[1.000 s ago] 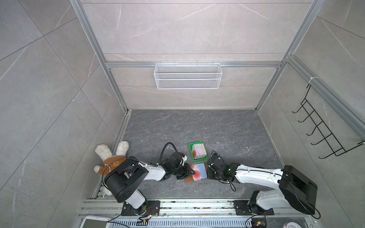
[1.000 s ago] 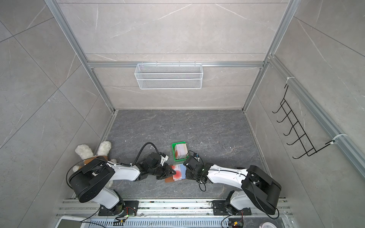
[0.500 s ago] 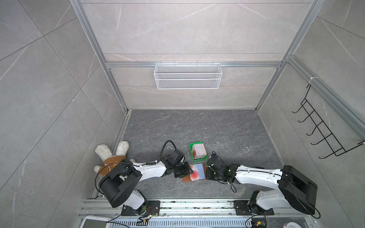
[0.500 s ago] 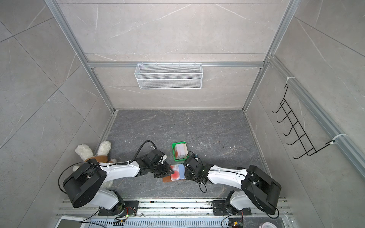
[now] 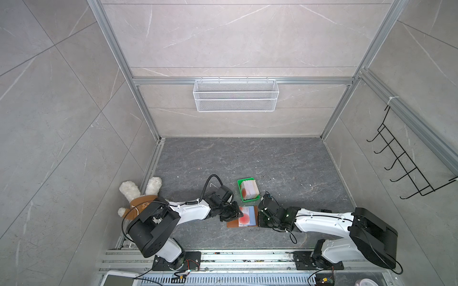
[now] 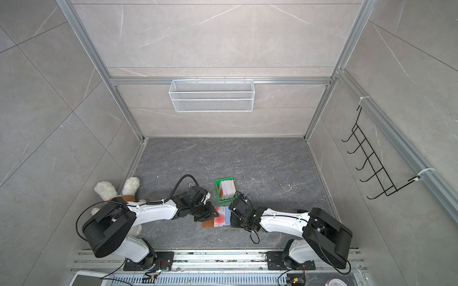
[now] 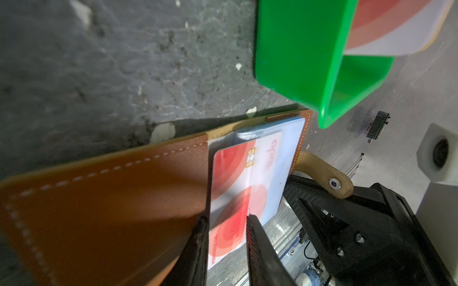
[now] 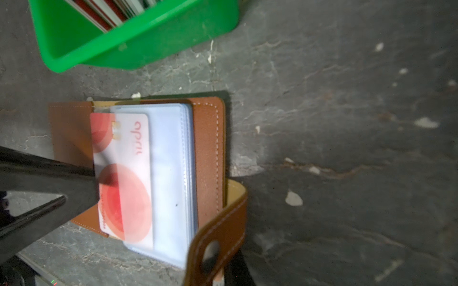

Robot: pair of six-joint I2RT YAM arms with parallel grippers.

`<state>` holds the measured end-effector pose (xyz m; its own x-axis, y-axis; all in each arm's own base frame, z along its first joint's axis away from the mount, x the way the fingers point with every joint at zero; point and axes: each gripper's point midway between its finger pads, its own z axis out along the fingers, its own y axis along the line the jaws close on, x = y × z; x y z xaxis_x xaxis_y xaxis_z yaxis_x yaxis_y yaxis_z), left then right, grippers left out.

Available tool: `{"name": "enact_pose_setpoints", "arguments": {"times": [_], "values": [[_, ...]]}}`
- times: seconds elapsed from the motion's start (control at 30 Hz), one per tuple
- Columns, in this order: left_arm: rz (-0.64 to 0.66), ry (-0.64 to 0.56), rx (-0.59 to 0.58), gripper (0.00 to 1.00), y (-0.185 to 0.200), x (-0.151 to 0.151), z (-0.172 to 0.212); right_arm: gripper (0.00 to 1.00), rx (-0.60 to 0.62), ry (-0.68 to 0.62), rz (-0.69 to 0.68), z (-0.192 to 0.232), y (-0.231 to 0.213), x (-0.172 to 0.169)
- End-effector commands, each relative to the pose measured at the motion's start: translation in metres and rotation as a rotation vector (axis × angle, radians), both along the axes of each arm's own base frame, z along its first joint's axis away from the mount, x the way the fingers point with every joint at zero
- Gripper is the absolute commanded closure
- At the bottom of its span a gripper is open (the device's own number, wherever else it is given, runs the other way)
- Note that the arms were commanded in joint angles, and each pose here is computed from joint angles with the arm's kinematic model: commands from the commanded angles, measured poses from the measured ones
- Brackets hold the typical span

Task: Put the credit cards into the card holder

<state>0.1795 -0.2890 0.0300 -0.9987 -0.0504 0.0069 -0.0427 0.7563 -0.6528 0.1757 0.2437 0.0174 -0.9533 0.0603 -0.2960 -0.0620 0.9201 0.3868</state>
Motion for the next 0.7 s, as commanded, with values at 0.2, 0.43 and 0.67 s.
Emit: {"name": "enact_pose_setpoints", "arguments": {"times": [0.2,0.43,0.67], "values": [[-0.028,-0.040,-0.080,0.75,-0.017,0.008,0.015,0.88,-0.033,0.019,-0.017,-0.010,-0.006,-0.005],[-0.022,-0.032,-0.093,0.75,-0.020,0.009,0.013,0.88,-0.039,0.017,-0.017,-0.010,-0.007,-0.006],[-0.024,-0.032,-0.097,0.76,-0.022,0.010,0.012,0.89,-0.045,0.014,-0.017,-0.010,-0.008,-0.006]]}}
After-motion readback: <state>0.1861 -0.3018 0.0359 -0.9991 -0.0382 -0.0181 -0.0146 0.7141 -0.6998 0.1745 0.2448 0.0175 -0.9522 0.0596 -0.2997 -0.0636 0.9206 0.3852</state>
